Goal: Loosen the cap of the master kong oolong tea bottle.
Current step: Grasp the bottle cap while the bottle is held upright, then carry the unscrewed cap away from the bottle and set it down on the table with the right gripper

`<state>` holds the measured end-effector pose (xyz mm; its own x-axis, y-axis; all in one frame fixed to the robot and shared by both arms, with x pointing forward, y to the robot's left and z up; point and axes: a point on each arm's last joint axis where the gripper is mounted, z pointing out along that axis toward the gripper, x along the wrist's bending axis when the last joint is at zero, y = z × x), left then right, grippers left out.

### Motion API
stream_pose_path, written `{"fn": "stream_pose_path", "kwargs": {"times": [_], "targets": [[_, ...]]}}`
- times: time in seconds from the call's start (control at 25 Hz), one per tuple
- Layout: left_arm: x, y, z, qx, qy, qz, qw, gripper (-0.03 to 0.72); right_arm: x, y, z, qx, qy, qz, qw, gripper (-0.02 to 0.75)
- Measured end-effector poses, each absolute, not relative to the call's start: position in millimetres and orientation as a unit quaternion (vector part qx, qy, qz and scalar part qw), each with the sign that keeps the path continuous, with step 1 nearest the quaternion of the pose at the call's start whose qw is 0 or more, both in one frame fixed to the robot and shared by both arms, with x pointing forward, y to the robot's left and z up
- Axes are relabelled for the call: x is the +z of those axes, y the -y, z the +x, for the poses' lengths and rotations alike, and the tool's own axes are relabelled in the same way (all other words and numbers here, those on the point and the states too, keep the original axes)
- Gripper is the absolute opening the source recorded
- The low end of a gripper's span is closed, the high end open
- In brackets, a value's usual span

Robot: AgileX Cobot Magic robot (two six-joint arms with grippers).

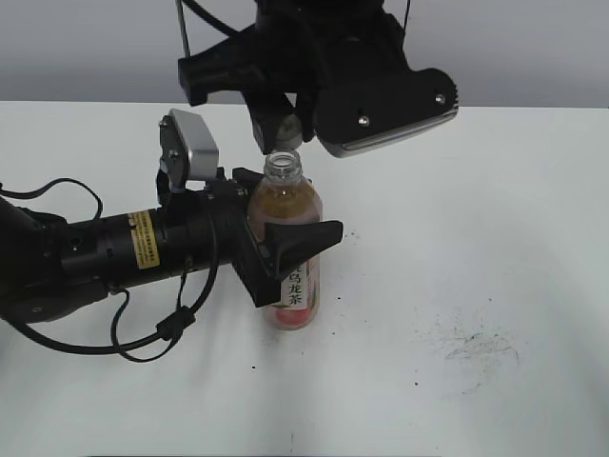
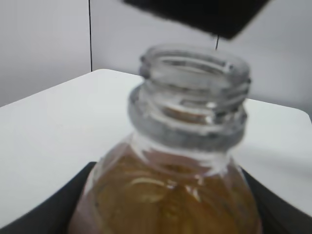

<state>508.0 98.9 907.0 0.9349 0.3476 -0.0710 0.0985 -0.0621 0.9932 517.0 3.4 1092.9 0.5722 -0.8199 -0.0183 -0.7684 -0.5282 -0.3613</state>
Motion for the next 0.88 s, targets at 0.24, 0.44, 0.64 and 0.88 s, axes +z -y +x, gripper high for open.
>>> {"fn": "stream_pose_path", "kwargs": {"times": [0.24, 0.44, 0.64, 0.88], "targets": [[906.9, -98.9, 507.9, 0.093, -0.154, 0.723, 0.667, 0.445, 1094.8, 5.2, 525.4, -0.097, -0.559, -0.805, 0.171, 0.27], [906.9, -98.9, 507.9, 0.093, -0.154, 0.723, 0.667, 0.445, 1101.4, 34.6, 549.2, -0.092, -0.73, -0.649, 0.192, 0.27], [906.9, -98.9, 507.9, 0.093, -0.154, 0.723, 0.667, 0.445, 1076.6, 85.4, 579.0, -0.061, -0.896, -0.41, 0.161, 0.27], [907.0, -98.9, 508.0, 0.093, -0.154, 0.723, 0.667, 0.445, 1007.7, 129.1, 577.8, -0.005, -0.985, -0.17, 0.028, 0.27]]}}
